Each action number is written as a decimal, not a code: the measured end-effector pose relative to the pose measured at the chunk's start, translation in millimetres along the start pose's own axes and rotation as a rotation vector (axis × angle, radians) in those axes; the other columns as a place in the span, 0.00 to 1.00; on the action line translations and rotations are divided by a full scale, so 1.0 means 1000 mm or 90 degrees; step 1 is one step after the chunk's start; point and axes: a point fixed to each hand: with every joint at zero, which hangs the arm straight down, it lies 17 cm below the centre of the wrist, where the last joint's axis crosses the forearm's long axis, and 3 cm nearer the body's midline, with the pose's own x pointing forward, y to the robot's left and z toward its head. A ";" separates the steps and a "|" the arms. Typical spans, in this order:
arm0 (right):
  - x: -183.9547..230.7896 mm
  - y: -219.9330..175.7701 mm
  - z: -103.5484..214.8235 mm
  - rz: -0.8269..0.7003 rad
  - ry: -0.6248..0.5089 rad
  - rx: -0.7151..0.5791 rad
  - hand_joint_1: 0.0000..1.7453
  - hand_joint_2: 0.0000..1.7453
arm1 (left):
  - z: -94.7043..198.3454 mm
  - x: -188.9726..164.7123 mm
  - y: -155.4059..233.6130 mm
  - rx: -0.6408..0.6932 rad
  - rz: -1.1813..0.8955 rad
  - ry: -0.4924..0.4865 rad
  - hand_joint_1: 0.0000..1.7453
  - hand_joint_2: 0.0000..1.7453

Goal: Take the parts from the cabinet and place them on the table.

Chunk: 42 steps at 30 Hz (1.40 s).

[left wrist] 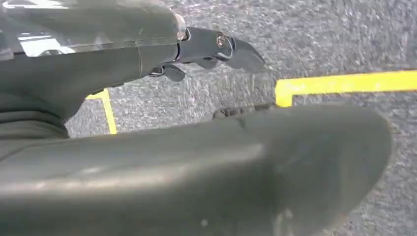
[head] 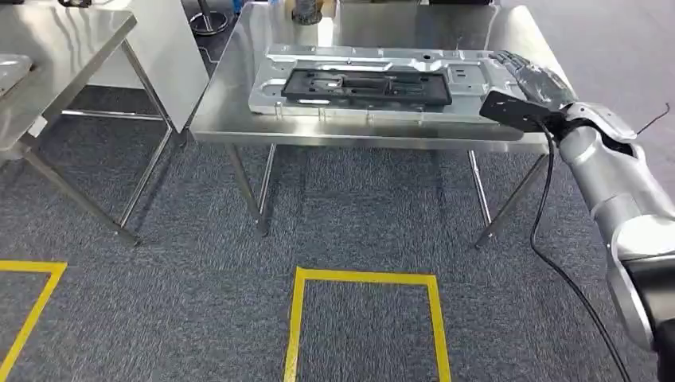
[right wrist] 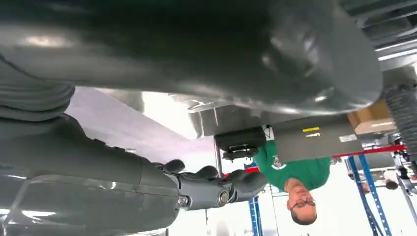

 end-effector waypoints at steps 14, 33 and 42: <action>-0.013 0.019 0.007 0.000 0.019 0.005 0.00 0.00 | 0.000 0.001 -0.002 -0.004 0.000 -0.001 0.00 0.00; -0.057 0.097 0.060 -0.128 0.078 0.003 0.00 0.00 | 0.000 0.007 0.001 0.002 -0.019 -0.025 0.00 0.00; -0.096 0.186 0.131 -0.219 0.172 0.028 0.00 0.00 | 0.001 -0.004 0.001 0.008 -0.023 -0.011 0.00 0.00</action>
